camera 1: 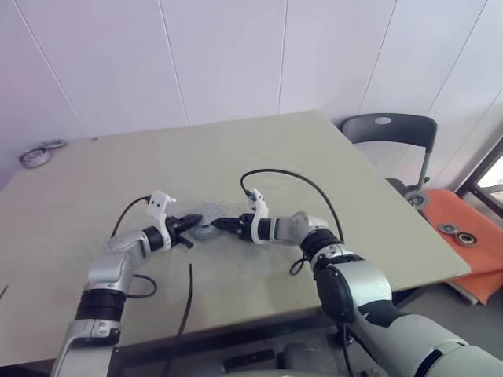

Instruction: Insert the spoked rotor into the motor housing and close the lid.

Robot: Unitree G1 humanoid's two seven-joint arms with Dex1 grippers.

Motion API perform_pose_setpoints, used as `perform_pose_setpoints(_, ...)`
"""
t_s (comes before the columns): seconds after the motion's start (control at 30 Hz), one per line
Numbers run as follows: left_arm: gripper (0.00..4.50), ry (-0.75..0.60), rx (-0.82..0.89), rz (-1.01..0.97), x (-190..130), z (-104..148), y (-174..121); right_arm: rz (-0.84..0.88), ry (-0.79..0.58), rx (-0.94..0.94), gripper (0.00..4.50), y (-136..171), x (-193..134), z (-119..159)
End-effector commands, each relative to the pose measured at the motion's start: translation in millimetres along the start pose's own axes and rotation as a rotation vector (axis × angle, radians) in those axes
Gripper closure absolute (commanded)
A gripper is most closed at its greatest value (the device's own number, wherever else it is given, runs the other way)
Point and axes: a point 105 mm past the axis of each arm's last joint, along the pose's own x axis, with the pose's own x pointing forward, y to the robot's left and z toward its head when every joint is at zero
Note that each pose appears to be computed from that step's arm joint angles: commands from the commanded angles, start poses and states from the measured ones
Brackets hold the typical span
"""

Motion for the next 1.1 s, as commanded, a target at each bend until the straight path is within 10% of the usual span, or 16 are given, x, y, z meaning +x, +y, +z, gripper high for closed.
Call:
perform_pose_setpoints(0.03,4.5,-0.021,0.027,-0.003,0.0,8.9,-1.3,-0.229,0.087,0.028,1.27,-52.6,-18.1,-30.0)
perform_pose_setpoints(1.1,4.5,-0.047,0.014,0.004,1.7,8.8,-5.3,-0.1,0.054,0.444,1.27,-2.0,12.8,-30.3)
